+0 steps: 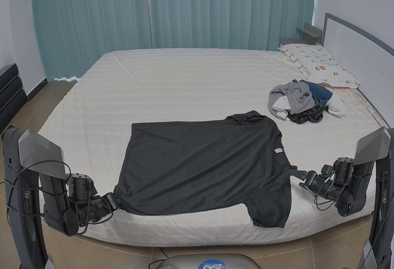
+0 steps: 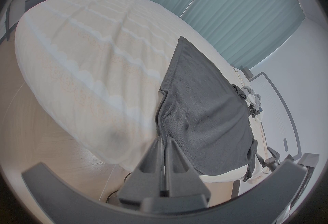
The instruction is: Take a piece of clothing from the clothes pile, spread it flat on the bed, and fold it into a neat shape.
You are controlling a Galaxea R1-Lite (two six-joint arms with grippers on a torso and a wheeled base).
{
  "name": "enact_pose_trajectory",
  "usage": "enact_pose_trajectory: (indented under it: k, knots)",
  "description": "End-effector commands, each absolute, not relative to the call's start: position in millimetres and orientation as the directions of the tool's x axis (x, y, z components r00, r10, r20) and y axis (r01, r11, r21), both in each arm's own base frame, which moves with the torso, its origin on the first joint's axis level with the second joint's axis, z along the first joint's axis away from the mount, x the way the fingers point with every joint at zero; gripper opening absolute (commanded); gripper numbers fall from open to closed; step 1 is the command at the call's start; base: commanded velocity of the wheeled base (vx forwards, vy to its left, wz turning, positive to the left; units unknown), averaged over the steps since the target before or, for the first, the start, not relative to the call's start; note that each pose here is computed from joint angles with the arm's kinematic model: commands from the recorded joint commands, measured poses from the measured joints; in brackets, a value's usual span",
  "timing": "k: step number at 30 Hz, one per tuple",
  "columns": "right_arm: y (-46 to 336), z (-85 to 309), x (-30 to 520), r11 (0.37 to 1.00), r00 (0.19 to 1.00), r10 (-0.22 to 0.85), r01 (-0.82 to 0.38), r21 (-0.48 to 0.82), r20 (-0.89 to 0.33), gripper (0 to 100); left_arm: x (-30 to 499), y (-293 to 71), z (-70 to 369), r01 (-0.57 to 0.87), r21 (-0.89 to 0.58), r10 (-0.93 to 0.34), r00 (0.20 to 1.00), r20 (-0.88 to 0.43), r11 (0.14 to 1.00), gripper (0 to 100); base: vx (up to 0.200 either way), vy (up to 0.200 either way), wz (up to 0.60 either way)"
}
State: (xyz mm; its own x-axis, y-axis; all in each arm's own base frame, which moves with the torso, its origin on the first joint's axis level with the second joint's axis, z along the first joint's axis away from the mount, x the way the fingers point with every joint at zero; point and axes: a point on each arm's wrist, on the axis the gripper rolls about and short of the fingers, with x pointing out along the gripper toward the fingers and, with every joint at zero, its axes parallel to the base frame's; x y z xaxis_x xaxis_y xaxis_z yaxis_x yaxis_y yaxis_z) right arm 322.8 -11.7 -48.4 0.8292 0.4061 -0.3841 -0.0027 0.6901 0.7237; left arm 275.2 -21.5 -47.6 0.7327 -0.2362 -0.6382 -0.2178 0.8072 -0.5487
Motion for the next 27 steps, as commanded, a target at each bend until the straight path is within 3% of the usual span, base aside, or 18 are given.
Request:
enact_pose_trajectory:
  k: [1,27]
  knots:
    - [6,-44,296,0.689,0.754,0.503,-0.055,0.723,-0.423,100,275,-22,-48,-0.217,-0.549,-0.237,0.732,-0.639,0.807,0,0.0,0.0,0.0]
    - [16,-63,292,0.724,0.71,0.524,-0.08,0.685,-0.47,100,276,-22,-48,-0.218,-0.55,-0.237,0.733,-0.638,0.806,0,0.0,0.0,0.0]
